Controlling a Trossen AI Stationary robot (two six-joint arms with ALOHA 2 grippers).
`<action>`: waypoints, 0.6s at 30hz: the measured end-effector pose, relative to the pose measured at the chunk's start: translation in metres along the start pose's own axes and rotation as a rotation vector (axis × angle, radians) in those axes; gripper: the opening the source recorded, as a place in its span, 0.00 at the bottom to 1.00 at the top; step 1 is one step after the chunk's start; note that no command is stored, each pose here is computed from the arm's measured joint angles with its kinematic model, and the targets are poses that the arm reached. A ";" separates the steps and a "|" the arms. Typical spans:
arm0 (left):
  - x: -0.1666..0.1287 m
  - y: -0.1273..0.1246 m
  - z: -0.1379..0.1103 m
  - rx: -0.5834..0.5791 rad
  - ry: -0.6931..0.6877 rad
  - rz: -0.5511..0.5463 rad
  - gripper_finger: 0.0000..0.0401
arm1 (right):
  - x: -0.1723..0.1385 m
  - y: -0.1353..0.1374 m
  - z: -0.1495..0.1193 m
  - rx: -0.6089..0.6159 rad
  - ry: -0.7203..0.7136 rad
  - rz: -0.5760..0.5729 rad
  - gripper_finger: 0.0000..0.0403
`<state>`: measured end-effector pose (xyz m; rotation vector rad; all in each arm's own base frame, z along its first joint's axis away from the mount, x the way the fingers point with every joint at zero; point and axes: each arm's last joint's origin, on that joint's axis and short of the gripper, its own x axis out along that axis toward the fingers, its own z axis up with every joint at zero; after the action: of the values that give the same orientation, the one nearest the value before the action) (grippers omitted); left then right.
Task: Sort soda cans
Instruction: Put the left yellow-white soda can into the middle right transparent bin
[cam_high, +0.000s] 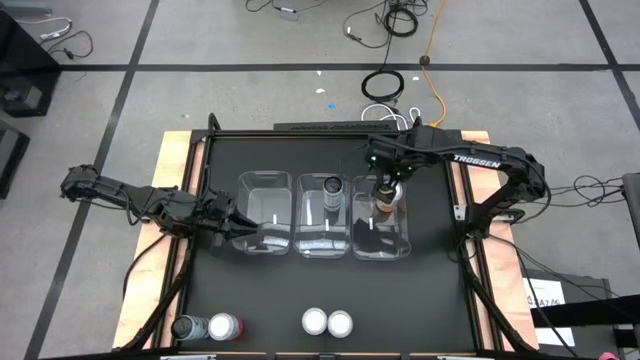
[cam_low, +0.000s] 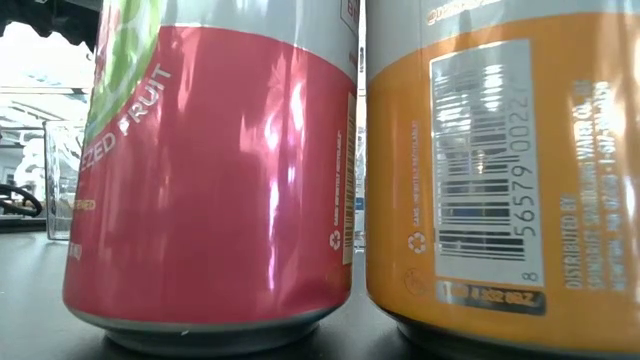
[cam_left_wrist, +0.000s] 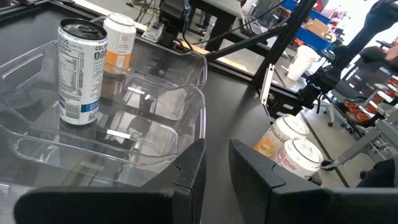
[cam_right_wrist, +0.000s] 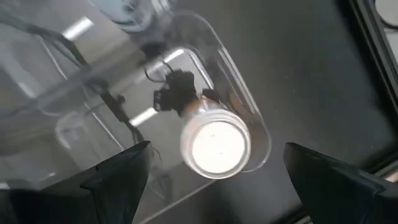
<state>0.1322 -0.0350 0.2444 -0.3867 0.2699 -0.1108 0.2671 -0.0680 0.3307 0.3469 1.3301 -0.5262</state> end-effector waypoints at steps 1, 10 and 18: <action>0.000 0.000 0.000 0.000 0.000 0.000 0.20 | -0.005 0.003 0.000 -0.008 -0.012 0.007 0.89; 0.000 0.000 0.000 0.000 0.000 0.000 0.20 | -0.042 0.047 -0.010 -0.038 -0.134 0.104 0.89; 0.000 0.000 0.000 0.000 0.000 0.000 0.20 | -0.053 0.087 -0.036 -0.029 -0.135 0.172 0.89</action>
<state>0.1322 -0.0350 0.2444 -0.3866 0.2702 -0.1105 0.2774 0.0318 0.3694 0.3909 1.1645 -0.3793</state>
